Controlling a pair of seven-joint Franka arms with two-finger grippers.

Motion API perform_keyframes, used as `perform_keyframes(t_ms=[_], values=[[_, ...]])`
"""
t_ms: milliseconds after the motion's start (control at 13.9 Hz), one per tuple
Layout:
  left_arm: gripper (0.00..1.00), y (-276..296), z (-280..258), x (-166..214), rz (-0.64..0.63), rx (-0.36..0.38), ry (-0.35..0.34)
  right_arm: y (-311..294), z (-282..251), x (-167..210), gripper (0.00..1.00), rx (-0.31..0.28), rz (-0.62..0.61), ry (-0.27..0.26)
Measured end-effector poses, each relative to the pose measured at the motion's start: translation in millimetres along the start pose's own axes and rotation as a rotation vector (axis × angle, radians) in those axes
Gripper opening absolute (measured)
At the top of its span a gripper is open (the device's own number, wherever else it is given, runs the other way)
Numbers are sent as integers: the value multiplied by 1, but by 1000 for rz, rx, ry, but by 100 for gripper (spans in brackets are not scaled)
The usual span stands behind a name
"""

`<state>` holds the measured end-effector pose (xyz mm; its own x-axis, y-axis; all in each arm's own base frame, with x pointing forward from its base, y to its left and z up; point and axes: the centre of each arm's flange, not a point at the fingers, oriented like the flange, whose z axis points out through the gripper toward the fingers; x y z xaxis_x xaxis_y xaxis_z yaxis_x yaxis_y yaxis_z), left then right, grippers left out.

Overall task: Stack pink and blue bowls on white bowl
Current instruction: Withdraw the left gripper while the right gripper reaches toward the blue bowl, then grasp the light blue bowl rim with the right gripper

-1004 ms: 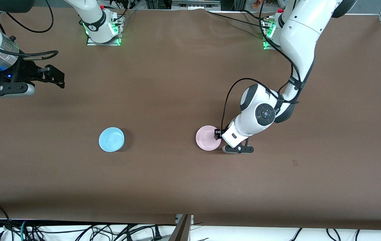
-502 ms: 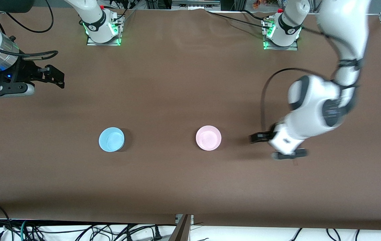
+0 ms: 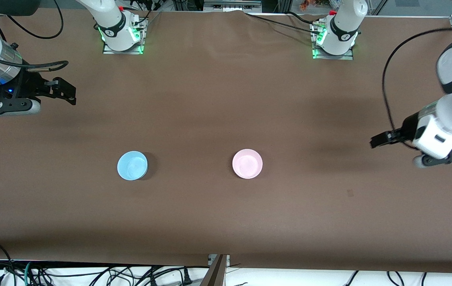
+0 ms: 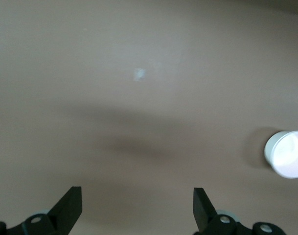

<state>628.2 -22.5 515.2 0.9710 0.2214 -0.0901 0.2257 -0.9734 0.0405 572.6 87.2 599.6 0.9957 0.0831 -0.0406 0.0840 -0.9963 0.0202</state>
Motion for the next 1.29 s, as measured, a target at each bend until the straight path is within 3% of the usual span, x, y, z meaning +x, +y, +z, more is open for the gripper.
perform_keyframes(t_ms=[215, 502, 717, 1004, 1291], values=[[100, -21, -28, -14, 25, 24, -20, -1, 11, 5, 100, -1, 0, -12], [100, -23, -53, -21, 65, 71, -12, -20, 99, 50, 100, -7, -25, -67], [100, -23, -50, -20, 67, 72, -19, -27, 121, 58, 100, -7, -32, -91], [100, -19, -47, -19, 74, 72, -24, -27, 136, 59, 100, -5, -33, -82], [100, -16, -52, -19, 80, 70, -12, -23, 225, 69, 100, -2, -63, -33]])
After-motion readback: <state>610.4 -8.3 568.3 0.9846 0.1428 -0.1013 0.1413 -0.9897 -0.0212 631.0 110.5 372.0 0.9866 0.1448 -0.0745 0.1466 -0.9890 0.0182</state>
